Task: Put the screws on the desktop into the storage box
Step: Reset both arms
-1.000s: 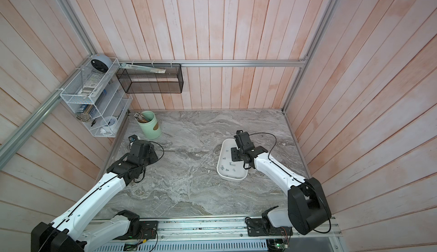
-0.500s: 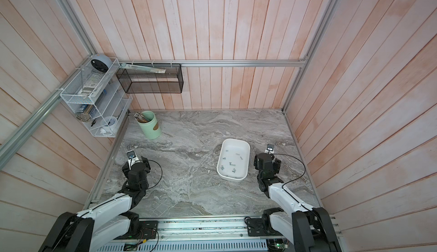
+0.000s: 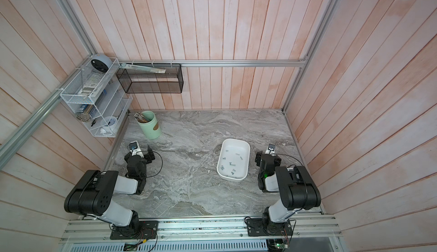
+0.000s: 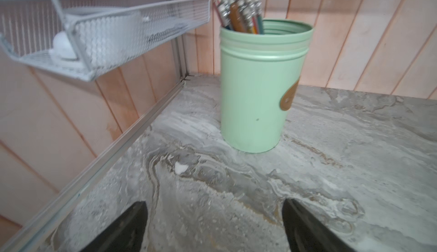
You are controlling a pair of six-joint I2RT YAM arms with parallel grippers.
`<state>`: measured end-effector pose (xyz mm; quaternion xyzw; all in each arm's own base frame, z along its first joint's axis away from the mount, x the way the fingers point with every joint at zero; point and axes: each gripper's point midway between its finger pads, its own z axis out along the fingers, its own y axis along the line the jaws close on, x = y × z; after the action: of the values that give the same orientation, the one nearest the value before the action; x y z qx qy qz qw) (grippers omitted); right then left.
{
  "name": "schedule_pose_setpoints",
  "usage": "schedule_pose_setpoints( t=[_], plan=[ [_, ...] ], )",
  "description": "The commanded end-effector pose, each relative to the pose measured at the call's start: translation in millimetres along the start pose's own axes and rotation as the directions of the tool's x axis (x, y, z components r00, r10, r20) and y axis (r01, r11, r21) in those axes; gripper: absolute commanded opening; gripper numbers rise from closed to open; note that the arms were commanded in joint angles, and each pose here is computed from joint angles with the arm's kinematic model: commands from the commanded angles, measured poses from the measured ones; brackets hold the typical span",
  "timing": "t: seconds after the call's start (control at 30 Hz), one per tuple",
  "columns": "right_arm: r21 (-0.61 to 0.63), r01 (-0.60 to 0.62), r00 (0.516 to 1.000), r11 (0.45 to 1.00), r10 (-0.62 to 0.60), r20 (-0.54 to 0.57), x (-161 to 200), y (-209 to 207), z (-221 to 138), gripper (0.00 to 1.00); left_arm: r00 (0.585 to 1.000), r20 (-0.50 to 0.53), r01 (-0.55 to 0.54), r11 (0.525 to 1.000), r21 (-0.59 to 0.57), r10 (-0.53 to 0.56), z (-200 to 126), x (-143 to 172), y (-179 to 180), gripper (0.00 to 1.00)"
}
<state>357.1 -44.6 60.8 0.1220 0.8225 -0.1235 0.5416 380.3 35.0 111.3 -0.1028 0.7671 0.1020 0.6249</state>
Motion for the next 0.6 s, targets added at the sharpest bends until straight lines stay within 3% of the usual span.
schedule_pose_setpoints(
  t=[0.0,0.07,0.1,0.2,0.57],
  plan=[
    [-0.037,0.016,1.000,0.999,-0.016,-0.005,-41.7,12.4,10.5,0.87,1.000,-0.016,-0.009,1.000,0.021,0.009,11.0,-5.0,-5.8,1.00],
    [-0.046,0.014,1.000,0.999,-0.014,-0.004,-41.6,13.1,10.6,0.87,0.999,-0.042,0.008,1.000,-0.005,-0.008,12.9,-4.1,-0.2,1.00],
    [-0.048,0.001,1.000,0.999,0.001,0.023,-42.8,13.3,10.5,0.97,0.999,-0.030,0.015,1.000,-0.004,-0.015,13.4,-5.3,0.6,1.00],
    [-0.057,-0.031,0.991,0.998,0.038,0.125,-46.1,12.9,8.7,0.98,0.999,-0.030,0.016,1.000,-0.015,-0.016,13.3,-4.9,2.4,1.00],
    [-0.041,-0.026,0.994,0.999,0.030,0.103,-44.5,12.2,9.4,0.98,0.999,-0.033,0.019,1.000,-0.013,-0.019,13.5,-4.7,2.3,1.00]
  ],
)
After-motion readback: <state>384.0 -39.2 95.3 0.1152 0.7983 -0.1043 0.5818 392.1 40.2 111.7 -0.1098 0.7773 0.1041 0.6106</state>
